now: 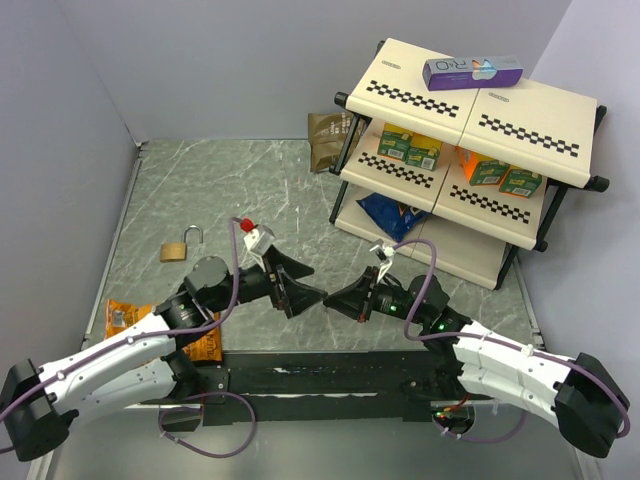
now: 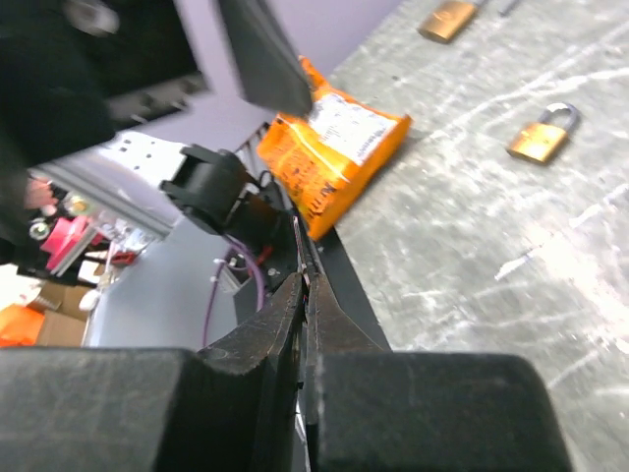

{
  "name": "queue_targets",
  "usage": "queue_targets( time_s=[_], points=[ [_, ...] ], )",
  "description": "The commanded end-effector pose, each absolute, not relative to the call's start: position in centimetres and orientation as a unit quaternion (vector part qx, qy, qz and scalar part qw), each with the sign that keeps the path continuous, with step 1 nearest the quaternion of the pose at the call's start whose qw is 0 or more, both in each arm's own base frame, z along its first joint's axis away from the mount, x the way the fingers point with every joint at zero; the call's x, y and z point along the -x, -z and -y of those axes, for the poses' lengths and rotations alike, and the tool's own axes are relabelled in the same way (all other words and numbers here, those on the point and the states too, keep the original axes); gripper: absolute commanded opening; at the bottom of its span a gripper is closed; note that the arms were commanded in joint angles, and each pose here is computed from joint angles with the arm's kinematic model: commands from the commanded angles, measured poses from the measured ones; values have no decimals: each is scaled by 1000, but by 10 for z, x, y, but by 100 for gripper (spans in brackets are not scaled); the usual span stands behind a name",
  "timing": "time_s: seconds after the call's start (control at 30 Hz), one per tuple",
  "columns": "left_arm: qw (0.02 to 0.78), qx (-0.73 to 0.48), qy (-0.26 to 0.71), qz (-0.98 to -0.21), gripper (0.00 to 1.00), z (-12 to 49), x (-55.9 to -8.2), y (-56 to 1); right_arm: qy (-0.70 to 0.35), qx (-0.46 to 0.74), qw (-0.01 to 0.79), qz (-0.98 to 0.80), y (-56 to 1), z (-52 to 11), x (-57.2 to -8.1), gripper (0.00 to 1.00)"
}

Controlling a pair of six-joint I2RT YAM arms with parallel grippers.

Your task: Unlock with the key

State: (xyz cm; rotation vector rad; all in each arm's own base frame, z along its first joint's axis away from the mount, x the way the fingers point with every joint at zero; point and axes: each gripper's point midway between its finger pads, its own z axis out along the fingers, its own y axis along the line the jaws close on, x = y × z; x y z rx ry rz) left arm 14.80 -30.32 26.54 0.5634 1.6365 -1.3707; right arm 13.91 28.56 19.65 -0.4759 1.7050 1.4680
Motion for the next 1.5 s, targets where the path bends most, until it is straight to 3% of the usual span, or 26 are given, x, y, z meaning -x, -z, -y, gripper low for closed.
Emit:
queue_targets(
  time_s=[0.0,0.17,0.2,0.3,0.43,0.73,1.17,1.47],
  points=[
    [488,-199,545,-652,99,294,-159,-287,-567,169,421,-687,-192,-283,-149,0],
    [492,-57,421,-760,99,259,-209,-238,-549,148,430,-702,-186,-276,-156,0],
    [479,-11,357,-802,99,237,-225,-206,-545,145,431,-705,-185,-274,-156,0],
    [414,85,290,-858,99,205,-241,-153,-536,140,436,-709,-184,-270,-157,0],
    [368,144,265,-880,100,188,-250,-112,-529,139,442,-711,-184,-266,-157,0],
    [312,117,123,-935,97,174,-273,-54,-519,136,447,-716,-179,-257,-155,0],
    [277,87,25,-957,64,165,-291,-29,-512,135,453,-717,-175,-252,-153,0],
    [265,57,-15,-963,59,167,-292,-19,-523,137,448,-712,-174,-256,-152,0]
  ],
)
